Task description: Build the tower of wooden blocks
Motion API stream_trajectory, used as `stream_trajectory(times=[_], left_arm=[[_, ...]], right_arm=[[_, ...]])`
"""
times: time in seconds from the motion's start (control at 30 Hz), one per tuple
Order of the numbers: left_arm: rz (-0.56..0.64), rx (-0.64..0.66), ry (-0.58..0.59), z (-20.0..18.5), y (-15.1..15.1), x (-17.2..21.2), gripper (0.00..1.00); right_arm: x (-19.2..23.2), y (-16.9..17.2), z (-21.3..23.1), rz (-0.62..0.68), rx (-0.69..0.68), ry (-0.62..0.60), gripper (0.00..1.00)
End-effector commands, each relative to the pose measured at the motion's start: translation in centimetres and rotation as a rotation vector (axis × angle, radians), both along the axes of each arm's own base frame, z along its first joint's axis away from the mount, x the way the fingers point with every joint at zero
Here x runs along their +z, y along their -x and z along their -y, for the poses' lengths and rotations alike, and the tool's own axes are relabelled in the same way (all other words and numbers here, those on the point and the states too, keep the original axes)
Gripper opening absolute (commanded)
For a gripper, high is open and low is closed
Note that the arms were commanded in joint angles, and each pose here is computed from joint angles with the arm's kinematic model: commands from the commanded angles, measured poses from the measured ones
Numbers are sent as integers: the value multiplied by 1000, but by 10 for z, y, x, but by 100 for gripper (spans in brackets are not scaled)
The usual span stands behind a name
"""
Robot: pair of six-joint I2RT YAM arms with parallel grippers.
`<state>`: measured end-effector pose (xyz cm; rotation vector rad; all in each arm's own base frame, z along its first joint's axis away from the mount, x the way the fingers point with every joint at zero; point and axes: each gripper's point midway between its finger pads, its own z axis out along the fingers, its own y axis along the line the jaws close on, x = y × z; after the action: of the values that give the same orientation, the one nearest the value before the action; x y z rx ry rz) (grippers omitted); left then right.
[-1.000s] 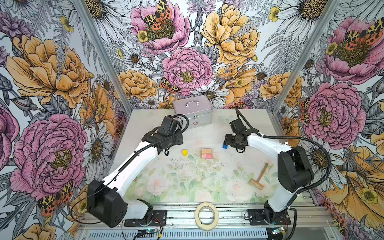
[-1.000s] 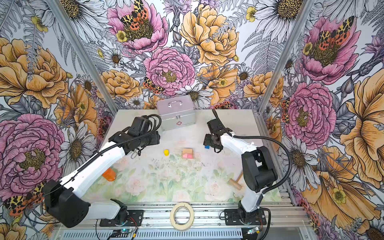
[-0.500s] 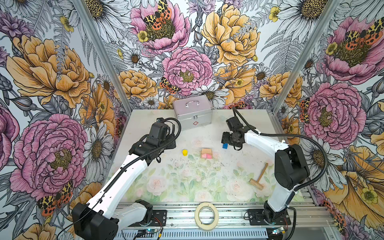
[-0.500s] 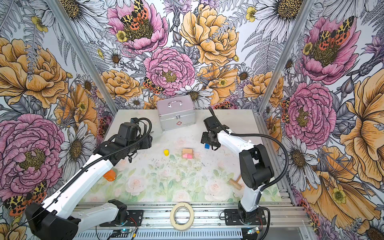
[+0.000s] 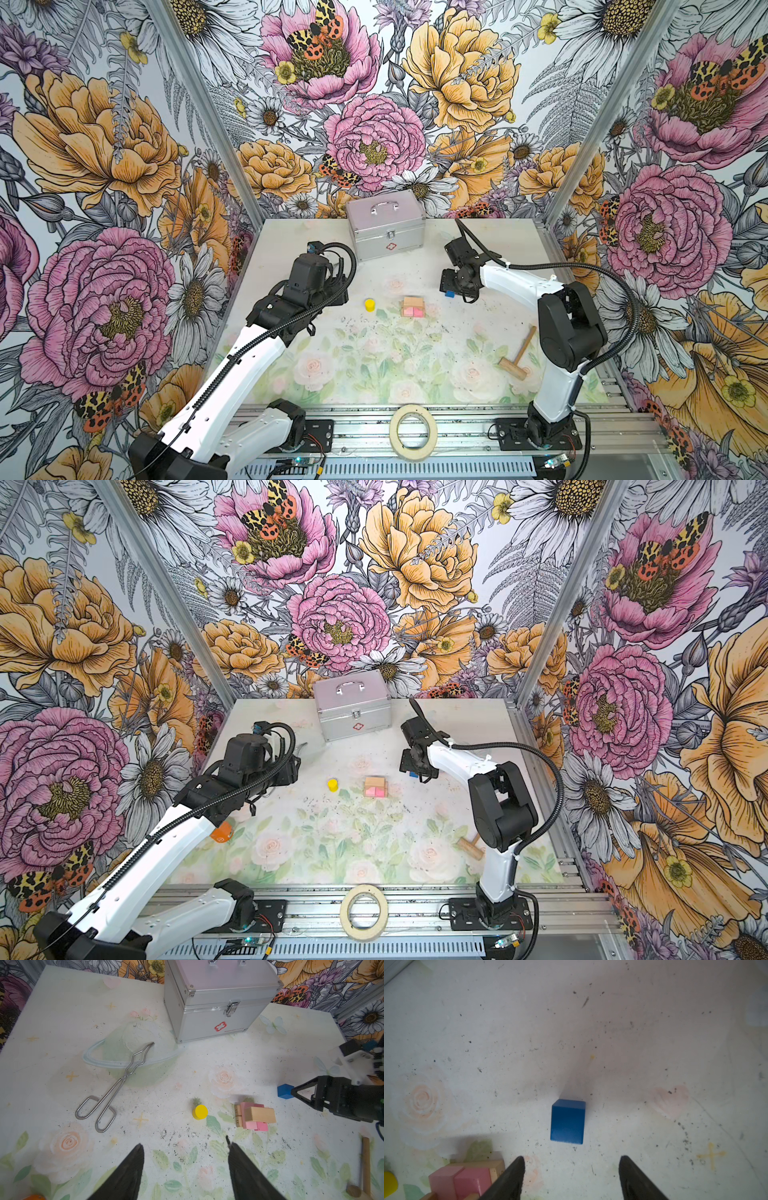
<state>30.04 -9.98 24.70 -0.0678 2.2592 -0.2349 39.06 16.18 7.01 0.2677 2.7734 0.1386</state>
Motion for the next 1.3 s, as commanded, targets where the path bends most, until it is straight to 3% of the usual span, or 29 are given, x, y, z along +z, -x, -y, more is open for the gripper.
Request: stream_trajectory(times=[0.0, 0.17, 0.3, 0.6, 0.97, 1.27], left_arm=[[18, 22, -24, -7, -5, -2, 66], [0, 19, -25, -6, -7, -7, 66], [-11, 19, -27, -5, -8, -11, 66], [-39, 8, -30, -2, -10, -19, 64], [-83, -19, -31, 6, -13, -31, 51], [-105, -29, -29, 9, -15, -37, 49]], right_arm=[[13, -6, -5, 39, -14, 14, 73], [26, -4, -9, 65, -4, 5, 70], [33, -1, -11, 78, 2, -7, 61], [29, 28, -22, 39, 31, -49, 0], [10, 18, -58, 15, 88, -181, 0], [1, 23, -77, -10, 114, -228, 0]])
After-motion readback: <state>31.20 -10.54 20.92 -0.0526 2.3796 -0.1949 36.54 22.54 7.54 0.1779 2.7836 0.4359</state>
